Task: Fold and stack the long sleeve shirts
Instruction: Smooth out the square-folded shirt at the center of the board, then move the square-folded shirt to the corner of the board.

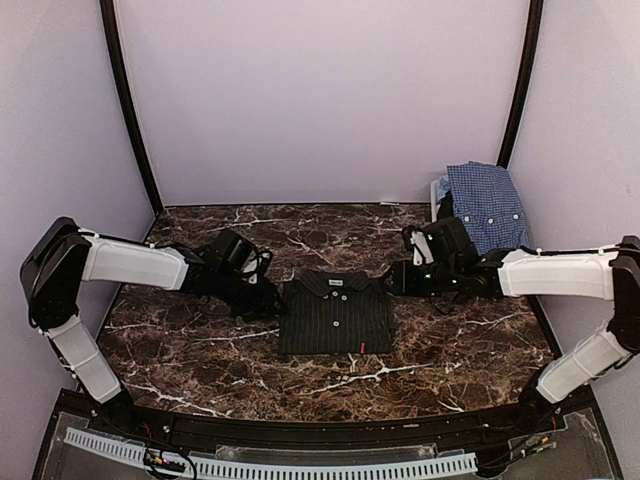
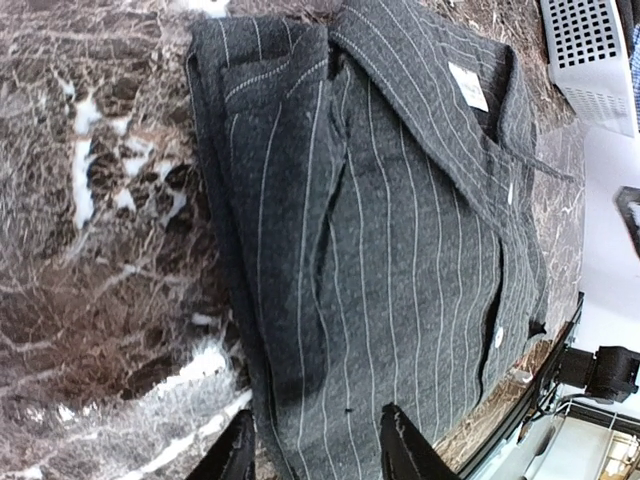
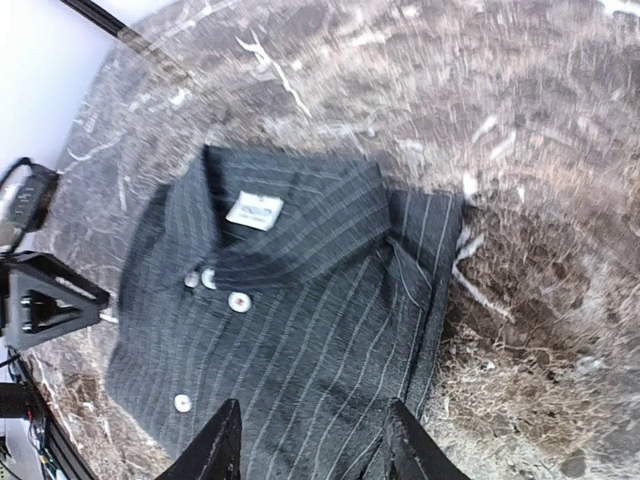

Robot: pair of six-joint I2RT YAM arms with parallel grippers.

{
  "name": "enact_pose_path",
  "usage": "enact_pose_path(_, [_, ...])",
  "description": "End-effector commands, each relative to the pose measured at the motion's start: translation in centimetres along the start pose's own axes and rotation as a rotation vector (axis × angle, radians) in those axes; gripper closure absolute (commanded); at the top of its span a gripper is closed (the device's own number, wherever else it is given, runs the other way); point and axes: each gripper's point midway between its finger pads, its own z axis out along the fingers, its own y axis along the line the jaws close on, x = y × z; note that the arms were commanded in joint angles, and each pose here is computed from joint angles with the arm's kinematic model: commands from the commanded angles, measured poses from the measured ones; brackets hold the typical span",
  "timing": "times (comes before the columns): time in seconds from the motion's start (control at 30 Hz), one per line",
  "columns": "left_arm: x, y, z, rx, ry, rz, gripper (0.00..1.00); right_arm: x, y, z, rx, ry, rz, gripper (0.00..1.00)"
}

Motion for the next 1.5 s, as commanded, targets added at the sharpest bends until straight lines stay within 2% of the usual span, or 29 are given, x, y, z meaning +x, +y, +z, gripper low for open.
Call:
enact_pose_path(0.0, [-0.2,0.7,0.7,-0.061,0.01,0.0,0.58,-3.9,2.1,-3.3,-0.046,-0.15,-0.056,0.51])
enact_pose_path(0.1, [-0.1,1.0,1.6,-0.089,0.02,-0.009,0.58,-5.5,3.2,-5.4,-0.079,-0.225,-0.09,0.44])
enact_pose_path(0.3, [0.4,1.3,3.0,-0.159,0.042,-0.039,0.59,-7.7,5.0,-9.3,-0.129,-0.344,-0.145,0.38])
enact_pose_path(0.43, [0.7,1.2,3.4,-0.178,0.047,-0.065,0.66,-8.3,5.8,-10.7,-0.156,-0.375,-0.172,0.36])
enact_pose_path(0.53, [1.2,0.8,3.9,-0.182,0.053,-0.077,0.75,-8.6,6.1,-11.3,-0.163,-0.391,-0.189,0.34])
enact_pose_path(0.63, [1.5,1.2,3.8,-0.221,0.049,-0.082,0.96,-9.1,6.5,-11.7,-0.171,-0.405,-0.206,0.34])
enact_pose_path(0.67, [1.1,1.4,3.5,-0.247,0.025,-0.08,0.98,-9.2,6.6,-11.8,-0.172,-0.407,-0.211,0.34])
enact_pose_path(0.9, [0.6,4.6,-1.2,-0.461,-0.067,-0.029,1.0,-10.4,7.7,-11.9,-0.2,-0.439,-0.238,0.33])
enact_pose_path(1.03, [1.9,7.8,-4.4,-0.574,-0.068,-0.011,1.0,-10.4,8.0,-11.3,-0.205,-0.424,-0.249,0.32])
enact_pose_path(1.23, [3.6,13.8,-10.6,-0.712,-0.068,-0.047,1.0,-10.2,8.1,-10.4,-0.215,-0.406,-0.262,0.32])
enact_pose_path(1.37, [1.8,14.8,-13.5,-0.726,-0.134,-0.056,1.0,-10.2,8.5,-9.9,-0.235,-0.399,-0.265,0.32])
enact_pose_path(1.43, [1.4,16.6,-15.2,-0.821,-0.125,-0.115,1.0,-10.1,8.6,-9.6,-0.246,-0.387,-0.267,0.32])
enact_pose_path(1.47, [1.6,17.8,-15.5,-0.844,-0.084,-0.155,1.0,-10.0,8.8,-9.5,-0.254,-0.379,-0.268,0.32])
